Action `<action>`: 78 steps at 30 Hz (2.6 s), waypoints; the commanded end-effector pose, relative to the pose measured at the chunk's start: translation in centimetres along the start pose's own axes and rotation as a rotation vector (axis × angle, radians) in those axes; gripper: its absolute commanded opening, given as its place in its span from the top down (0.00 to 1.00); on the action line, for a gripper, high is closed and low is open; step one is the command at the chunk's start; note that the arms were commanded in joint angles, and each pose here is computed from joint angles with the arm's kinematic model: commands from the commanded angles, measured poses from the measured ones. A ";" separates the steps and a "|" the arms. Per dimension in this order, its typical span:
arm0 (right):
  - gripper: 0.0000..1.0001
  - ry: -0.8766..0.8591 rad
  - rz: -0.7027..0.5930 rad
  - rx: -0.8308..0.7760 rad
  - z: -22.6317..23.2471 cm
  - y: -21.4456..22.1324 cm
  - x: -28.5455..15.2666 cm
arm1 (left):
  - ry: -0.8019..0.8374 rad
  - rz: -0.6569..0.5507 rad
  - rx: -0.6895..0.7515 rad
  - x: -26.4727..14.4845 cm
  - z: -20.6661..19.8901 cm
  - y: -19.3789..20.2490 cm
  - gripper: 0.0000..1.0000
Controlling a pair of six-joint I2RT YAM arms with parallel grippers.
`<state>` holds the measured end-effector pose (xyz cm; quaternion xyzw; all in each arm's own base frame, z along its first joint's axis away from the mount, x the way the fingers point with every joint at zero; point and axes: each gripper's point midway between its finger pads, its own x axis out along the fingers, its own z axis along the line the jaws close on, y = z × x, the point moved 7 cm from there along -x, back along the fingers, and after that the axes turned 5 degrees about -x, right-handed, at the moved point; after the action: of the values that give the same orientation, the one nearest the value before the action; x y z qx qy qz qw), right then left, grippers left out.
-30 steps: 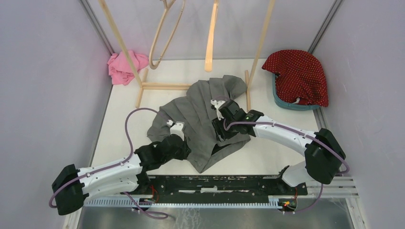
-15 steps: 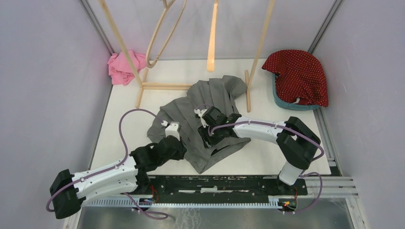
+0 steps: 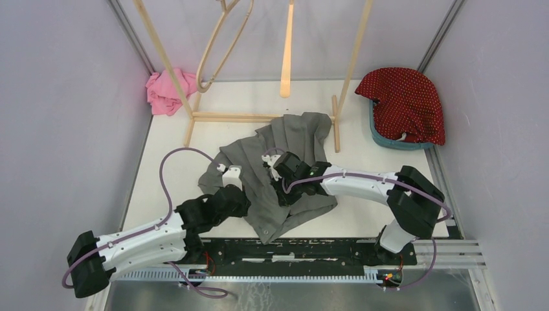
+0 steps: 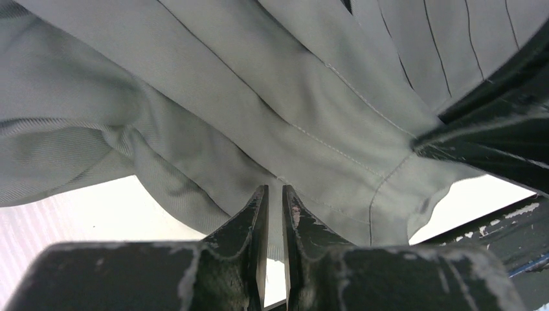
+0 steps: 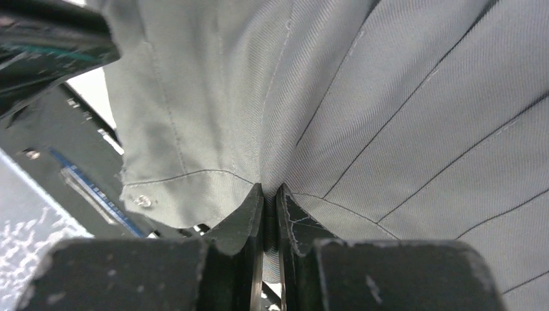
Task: Place the skirt on the hanger
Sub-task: Flatten out the skirt at the center of the board, then pick up the hanger from the clothesline.
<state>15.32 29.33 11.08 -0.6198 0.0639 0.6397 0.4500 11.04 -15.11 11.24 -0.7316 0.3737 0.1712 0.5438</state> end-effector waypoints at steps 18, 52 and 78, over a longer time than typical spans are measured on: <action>0.32 0.123 -0.313 0.033 -0.2 -1.3 -11.7 | -0.152 -0.544 -0.079 -7.6 -4.2 -15.6 0.03; 0.26 0.168 -0.376 0.170 -2.8 3.6 -17.5 | -0.484 -0.803 0.095 -20.3 -7.1 -32.4 0.01; 0.26 0.118 -0.369 0.187 -2.5 3.7 -16.3 | -0.429 -0.662 0.217 -11.0 -3.5 -43.8 0.01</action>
<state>11.44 16.91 22.07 -0.6218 0.0513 0.5072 0.5946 33.97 -7.67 49.13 -0.7058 -0.0409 0.1301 0.6952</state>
